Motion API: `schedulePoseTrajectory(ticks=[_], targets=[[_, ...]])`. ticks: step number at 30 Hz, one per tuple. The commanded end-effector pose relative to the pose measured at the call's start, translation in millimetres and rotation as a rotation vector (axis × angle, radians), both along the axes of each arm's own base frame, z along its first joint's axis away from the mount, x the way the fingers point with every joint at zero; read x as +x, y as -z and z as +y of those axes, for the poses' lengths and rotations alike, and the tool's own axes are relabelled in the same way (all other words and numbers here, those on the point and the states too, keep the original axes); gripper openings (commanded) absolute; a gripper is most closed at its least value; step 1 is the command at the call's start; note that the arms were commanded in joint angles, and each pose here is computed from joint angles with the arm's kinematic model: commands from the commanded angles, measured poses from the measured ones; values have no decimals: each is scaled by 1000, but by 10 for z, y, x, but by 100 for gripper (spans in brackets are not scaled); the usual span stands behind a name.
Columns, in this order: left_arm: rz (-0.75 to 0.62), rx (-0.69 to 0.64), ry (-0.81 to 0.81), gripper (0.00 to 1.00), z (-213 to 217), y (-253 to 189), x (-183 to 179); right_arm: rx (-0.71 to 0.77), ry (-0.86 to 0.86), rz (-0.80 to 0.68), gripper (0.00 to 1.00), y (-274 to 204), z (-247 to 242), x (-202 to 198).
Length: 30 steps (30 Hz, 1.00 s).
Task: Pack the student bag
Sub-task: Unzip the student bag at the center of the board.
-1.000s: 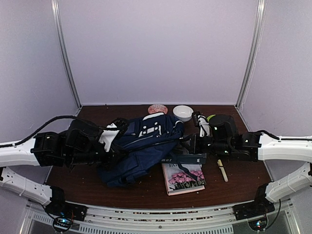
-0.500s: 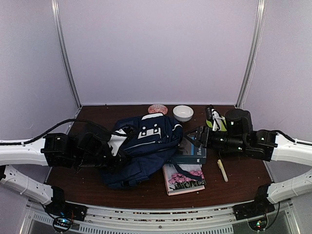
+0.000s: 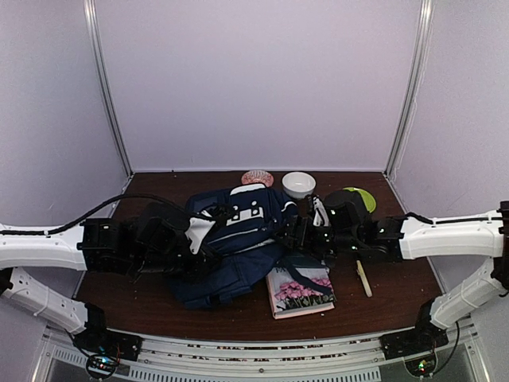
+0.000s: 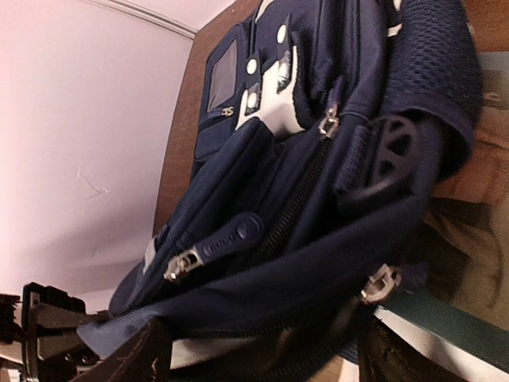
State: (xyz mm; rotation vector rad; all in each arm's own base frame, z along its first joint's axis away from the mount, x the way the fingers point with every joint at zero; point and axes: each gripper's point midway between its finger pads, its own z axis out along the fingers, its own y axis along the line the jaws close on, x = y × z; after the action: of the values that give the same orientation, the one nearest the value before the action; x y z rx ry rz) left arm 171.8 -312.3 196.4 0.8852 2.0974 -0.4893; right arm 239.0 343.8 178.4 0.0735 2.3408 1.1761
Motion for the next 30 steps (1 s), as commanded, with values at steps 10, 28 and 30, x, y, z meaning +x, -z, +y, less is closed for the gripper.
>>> schedulePoseTrajectory(ticks=[10,28,30], targets=[[-79,-177,-103,0,141,-427,95,189,-179,-17,60,-689,1025,269],[-81,-35,-322,0,449,-191,484,-72,-256,-188,76,-818,1264,485],[-49,-32,-333,0,431,-130,587,-98,-243,-205,78,-875,1128,513]])
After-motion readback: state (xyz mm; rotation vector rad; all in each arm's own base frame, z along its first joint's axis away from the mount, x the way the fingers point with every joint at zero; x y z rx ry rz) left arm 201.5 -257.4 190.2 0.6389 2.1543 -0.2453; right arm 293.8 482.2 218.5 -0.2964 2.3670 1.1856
